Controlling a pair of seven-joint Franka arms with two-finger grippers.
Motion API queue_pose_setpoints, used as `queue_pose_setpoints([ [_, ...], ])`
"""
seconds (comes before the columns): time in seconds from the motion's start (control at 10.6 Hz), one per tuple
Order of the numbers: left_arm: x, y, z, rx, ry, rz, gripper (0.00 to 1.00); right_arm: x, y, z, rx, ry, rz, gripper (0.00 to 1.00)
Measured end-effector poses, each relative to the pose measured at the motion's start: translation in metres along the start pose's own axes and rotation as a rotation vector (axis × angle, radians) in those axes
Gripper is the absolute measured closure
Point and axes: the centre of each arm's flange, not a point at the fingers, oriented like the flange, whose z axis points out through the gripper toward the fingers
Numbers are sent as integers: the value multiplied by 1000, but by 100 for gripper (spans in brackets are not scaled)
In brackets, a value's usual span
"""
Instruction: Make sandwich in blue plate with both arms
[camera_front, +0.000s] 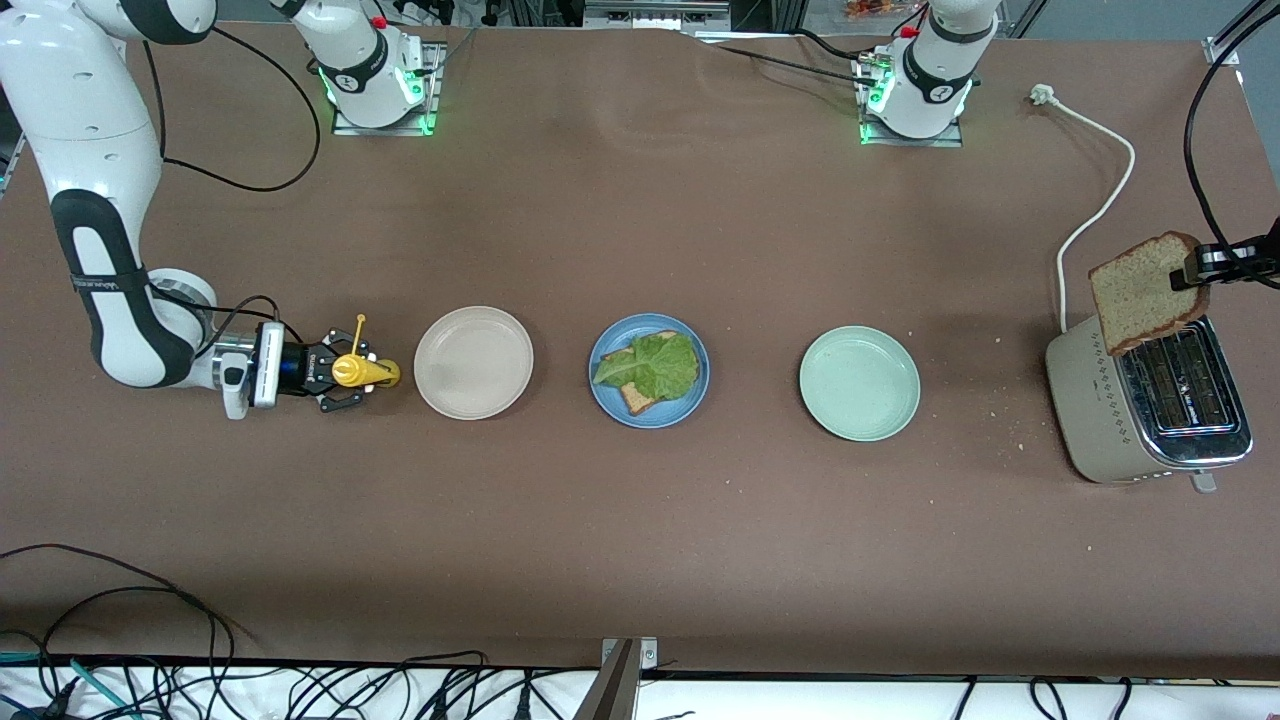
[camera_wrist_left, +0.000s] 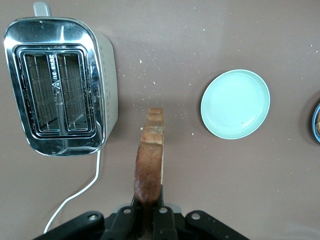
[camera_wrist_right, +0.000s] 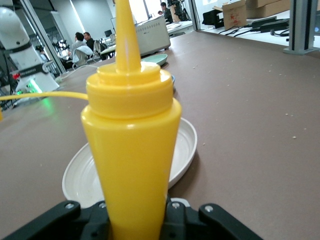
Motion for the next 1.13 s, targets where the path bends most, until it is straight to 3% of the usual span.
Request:
queue_pose_setpoints([
  [0.19, 0, 1, 1, 0, -1, 1, 91, 29, 16, -8, 9, -14, 138, 81],
  [0.28, 0, 1, 1, 0, -2, 2, 91, 54, 27, -13, 23, -70, 204, 81],
  [0.47, 0, 2, 1, 0, -3, 3, 91, 126, 51, -17, 13, -242, 297, 81],
  [0.56, 0, 3, 1, 0, -3, 3, 91, 165, 59, -9, -19, -337, 327, 81],
  [0.85, -1, 3, 1, 1, -3, 3, 91, 281, 55, 47, -159, -714, 332, 88],
  [1.13, -1, 3, 0, 1, -3, 3, 91, 316, 23, 152, -234, -1066, 211, 88],
])
